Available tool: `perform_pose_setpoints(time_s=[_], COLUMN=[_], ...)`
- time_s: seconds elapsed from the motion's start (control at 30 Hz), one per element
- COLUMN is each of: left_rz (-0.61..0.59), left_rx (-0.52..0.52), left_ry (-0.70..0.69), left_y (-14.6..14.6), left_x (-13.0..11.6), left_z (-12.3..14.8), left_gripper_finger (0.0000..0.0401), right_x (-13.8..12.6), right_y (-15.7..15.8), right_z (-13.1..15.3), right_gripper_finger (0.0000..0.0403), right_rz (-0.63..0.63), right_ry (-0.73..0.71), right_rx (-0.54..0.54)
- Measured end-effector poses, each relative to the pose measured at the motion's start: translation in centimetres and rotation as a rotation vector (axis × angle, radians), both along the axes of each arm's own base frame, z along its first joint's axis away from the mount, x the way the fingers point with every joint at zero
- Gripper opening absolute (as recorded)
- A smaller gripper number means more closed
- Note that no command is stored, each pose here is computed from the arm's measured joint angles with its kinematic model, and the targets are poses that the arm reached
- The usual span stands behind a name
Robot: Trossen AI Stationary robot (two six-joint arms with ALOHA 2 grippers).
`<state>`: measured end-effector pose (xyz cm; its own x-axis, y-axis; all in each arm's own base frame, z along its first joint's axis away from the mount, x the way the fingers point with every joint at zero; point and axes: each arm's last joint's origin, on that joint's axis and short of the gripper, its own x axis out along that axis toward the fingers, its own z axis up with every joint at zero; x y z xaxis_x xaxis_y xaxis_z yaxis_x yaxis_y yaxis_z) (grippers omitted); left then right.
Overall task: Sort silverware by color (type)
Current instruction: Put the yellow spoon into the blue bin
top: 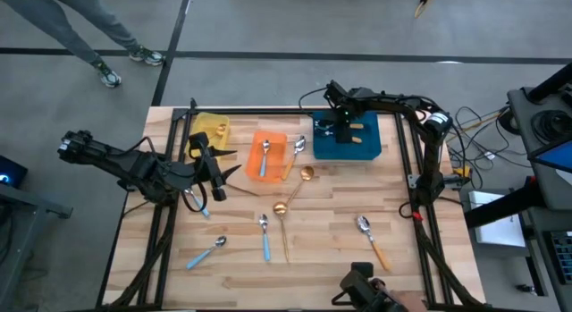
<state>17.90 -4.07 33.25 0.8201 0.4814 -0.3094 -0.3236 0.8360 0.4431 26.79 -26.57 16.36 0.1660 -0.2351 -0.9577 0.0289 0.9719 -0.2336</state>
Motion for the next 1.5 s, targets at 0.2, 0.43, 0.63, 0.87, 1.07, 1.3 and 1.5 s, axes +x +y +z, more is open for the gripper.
perform_pose_setpoints(time_s=[0.2, 0.43, 0.63, 0.87, 1.07, 1.3, 1.5], left_rz=[0.000, 0.000, 0.000, 0.002, 0.002, 0.002, 0.002], left_rx=[0.000, 0.000, -0.001, -0.004, -0.004, -0.004, -0.003], left_ry=[0.000, 0.000, 0.000, 0.002, 0.004, 0.004, 0.005], left_y=[0.0, 0.0, 0.0, 0.0, 0.0, 0.0, 0.0], left_x=[0.0, 0.0, 0.0, 0.0, 0.0, 0.0, 0.0], left_z=[0.0, 0.0, 0.0, -0.1, -0.1, -0.1, -0.2], left_gripper_finger=[0.0168, 0.0168, 0.0168, 0.0168, 0.0168, 0.0168, 0.0168], right_x=[0.0, 0.0, 0.2, 0.2, -0.2, -0.4, -0.5], right_y=[0.0, 0.0, -0.1, 0.7, 1.4, 1.7, 1.5], right_z=[0.0, 0.0, 1.1, 2.6, 2.5, 1.0, 0.3], right_gripper_finger=[0.0060, 0.0084, 0.0082, 0.0087, 0.0098, 0.0100, 0.0100], right_rz=[0.000, -0.041, -0.091, -0.140, -0.170, -0.140, -0.145], right_ry=[-0.001, -0.011, -0.021, -0.067, -0.068, -0.038, -0.040], right_rx=[0.001, 0.006, 0.016, 0.112, 0.223, 0.230, 0.174])
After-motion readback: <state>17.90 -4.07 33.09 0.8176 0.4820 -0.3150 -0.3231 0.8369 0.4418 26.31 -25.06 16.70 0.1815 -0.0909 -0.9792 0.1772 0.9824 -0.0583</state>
